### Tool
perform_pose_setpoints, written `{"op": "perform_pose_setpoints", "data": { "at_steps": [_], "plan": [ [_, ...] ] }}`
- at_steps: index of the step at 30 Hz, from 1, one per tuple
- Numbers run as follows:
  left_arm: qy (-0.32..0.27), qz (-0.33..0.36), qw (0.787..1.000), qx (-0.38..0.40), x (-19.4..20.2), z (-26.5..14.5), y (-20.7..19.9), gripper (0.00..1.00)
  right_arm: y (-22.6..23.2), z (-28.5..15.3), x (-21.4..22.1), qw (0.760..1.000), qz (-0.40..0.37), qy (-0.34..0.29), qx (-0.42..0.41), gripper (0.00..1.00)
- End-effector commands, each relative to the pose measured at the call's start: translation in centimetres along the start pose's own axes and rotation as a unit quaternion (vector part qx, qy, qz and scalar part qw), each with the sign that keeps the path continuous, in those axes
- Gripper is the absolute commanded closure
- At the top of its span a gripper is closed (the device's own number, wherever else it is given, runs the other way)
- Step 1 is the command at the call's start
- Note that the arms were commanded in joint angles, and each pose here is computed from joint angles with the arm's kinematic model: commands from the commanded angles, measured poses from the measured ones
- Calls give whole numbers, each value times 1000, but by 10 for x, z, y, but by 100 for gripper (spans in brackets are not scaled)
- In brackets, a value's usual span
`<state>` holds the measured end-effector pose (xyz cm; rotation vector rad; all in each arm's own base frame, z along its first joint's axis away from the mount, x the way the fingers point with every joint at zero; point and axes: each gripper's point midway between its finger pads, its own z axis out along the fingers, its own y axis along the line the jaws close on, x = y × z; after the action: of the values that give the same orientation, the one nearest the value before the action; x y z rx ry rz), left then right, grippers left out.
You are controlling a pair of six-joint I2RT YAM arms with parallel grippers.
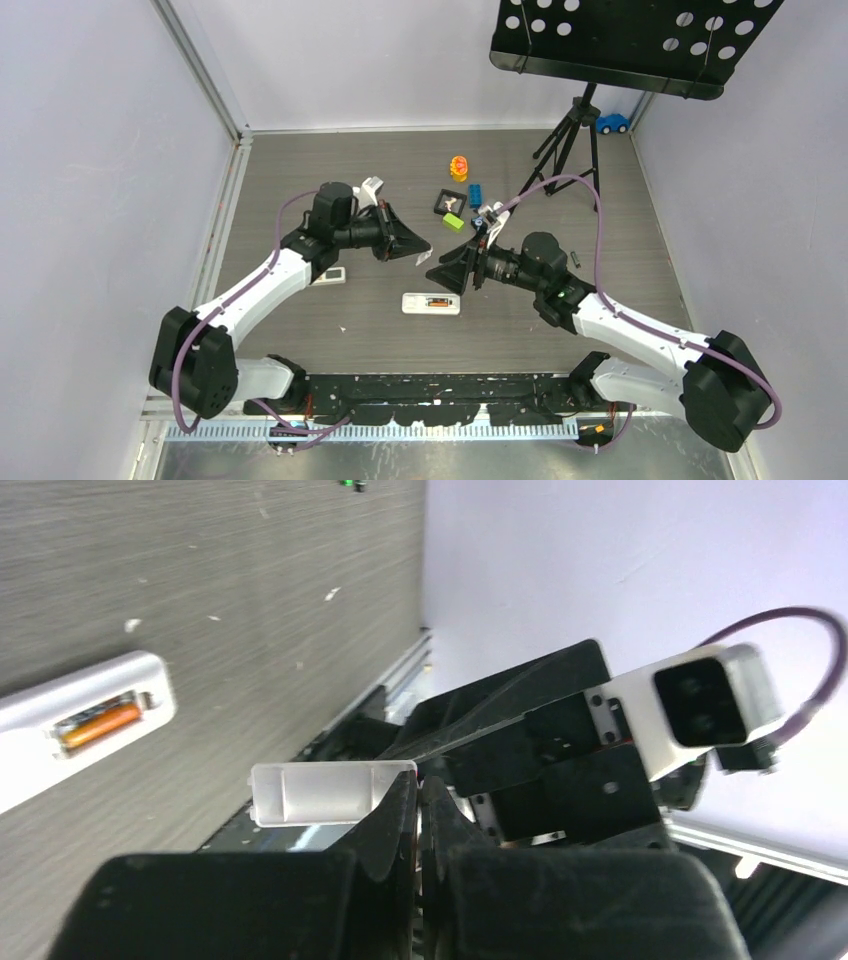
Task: Load the batteries into the remote control
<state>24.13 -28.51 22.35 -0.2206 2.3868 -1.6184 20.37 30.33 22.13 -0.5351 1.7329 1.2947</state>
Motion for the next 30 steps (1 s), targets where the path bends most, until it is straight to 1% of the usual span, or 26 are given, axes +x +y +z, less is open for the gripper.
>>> {"op": "perform_pose_setpoints", "data": {
  "at_steps": [1, 5, 10, 13, 16, 21, 23, 27, 30],
  "plan": [
    [15, -53, 993, 108, 0, -10, -52, 100, 16, 3, -36, 990, -103, -82, -39, 28],
    [25, -83, 989, 120, 2, -11, -52, 100, 13, 9, -44, 987, -122, -95, -35, 29],
    [29, -95, 987, 130, 4, -12, -54, 100, 11, 16, -47, 986, -132, -92, -36, 31],
    [29, -98, 986, 130, 5, -12, -53, 100, 10, 19, -47, 987, -132, -89, -38, 35],
    [30, -101, 986, 130, 6, -12, -51, 100, 12, 21, -49, 987, -127, -90, -43, 42],
    [15, -118, 984, 133, 3, -12, -48, 100, 18, 24, -54, 987, -109, -103, -57, 45],
    [10, -122, 984, 132, 2, -12, -47, 100, 17, 27, -53, 988, -101, -99, -58, 50],
    [-1, -123, 983, 134, 0, -12, -46, 100, 17, 31, -52, 991, -82, -89, -60, 67],
    [-18, -109, 984, 140, -4, -15, -50, 92, 17, 31, -52, 992, -67, -90, -58, 73]
  ]
}}
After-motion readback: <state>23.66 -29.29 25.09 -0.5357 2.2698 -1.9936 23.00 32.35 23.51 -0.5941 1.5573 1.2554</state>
